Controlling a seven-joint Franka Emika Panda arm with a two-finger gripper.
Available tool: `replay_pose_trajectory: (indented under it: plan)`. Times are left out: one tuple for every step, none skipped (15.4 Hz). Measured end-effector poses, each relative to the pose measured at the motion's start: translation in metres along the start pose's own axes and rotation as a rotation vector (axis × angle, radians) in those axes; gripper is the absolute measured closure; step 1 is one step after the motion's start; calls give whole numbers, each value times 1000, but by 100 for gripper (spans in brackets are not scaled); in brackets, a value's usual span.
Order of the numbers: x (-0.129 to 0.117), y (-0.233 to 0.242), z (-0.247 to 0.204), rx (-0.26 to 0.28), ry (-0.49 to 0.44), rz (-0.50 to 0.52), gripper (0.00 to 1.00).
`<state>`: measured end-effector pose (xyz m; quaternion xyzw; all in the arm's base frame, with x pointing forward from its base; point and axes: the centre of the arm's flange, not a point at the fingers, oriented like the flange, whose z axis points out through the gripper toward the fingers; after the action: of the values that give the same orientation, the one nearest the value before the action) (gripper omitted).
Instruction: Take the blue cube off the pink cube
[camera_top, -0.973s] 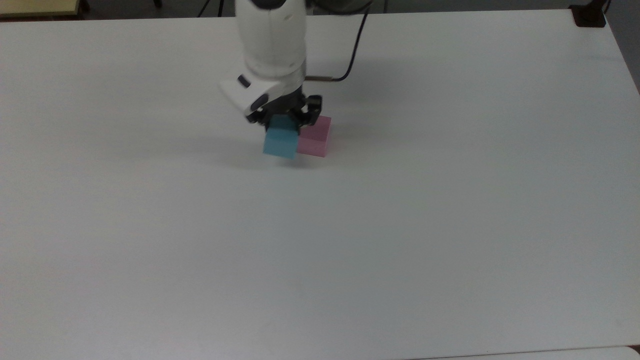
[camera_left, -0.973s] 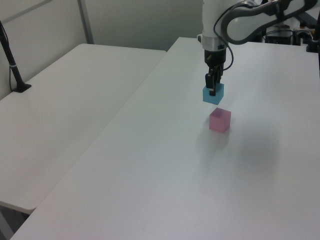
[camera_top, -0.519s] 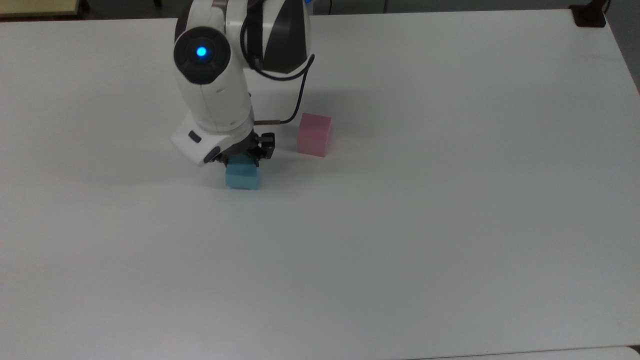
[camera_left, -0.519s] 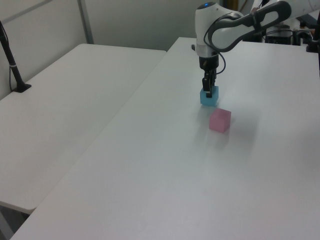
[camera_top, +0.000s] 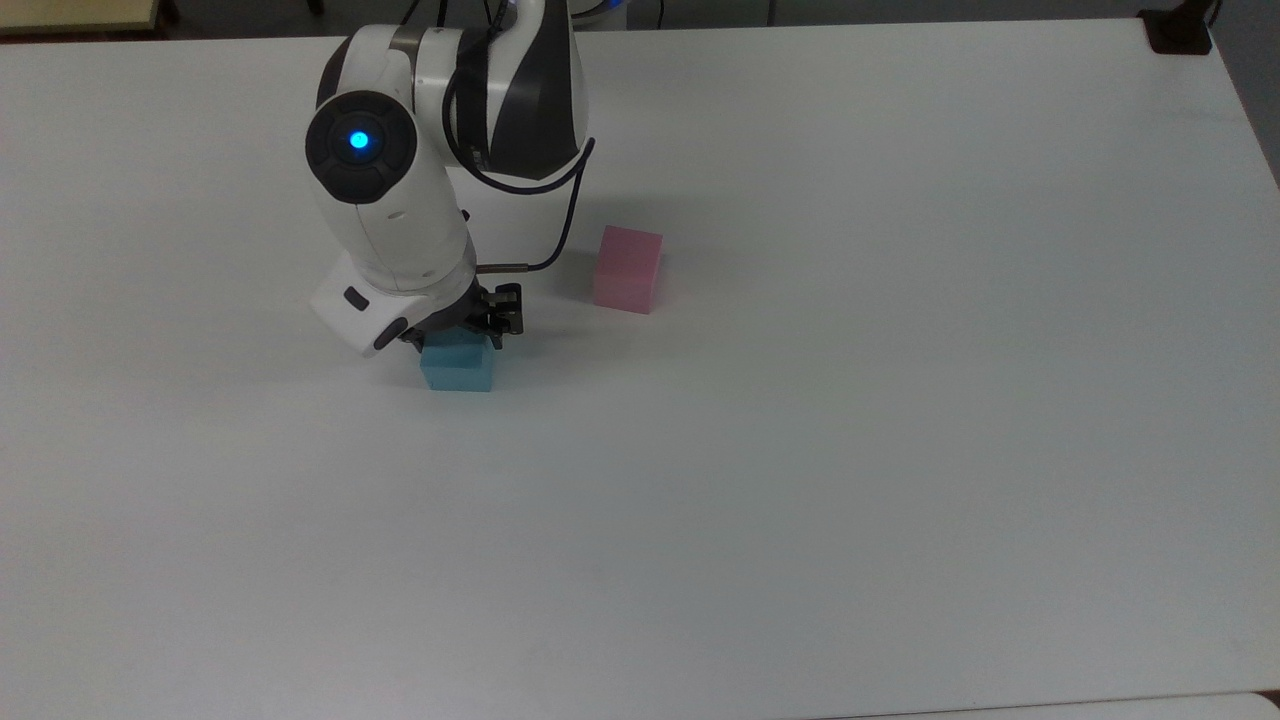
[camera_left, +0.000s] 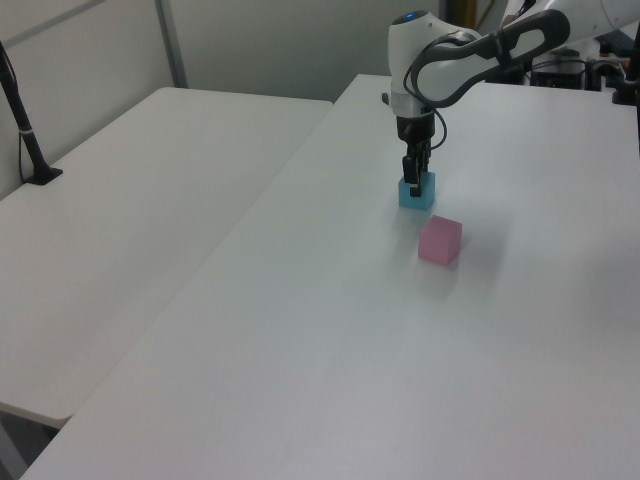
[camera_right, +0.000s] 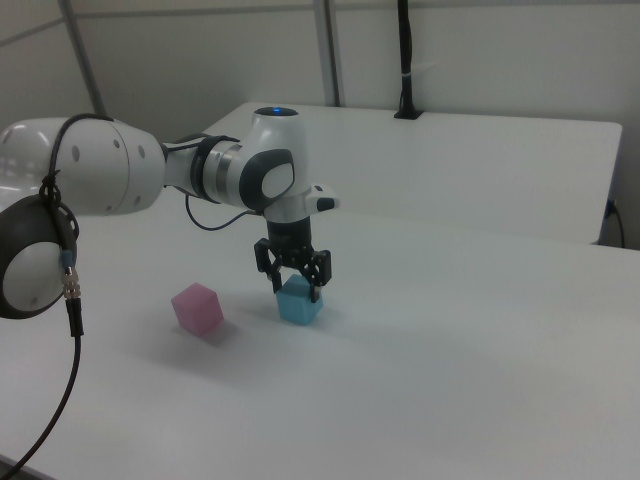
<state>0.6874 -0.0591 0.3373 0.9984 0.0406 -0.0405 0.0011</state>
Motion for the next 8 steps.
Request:
replay_pose_trajectory:
  plan:
    - [0, 3, -3, -1, 5, 4, 13]
    - [1, 5, -8, -2, 14, 8, 3]
    - [1, 8, -14, -4, 25, 11, 0]
    - [1, 10, -21, -6, 33, 14, 0]
    - [-2, 11, -29, -6, 31, 17, 0]
    - [-8, 12, -43, -6, 14, 20, 0]
    - [-15, 11, -56, -6, -5, 21, 0]
    - [-24, 10, -73, -6, -27, 26, 0]
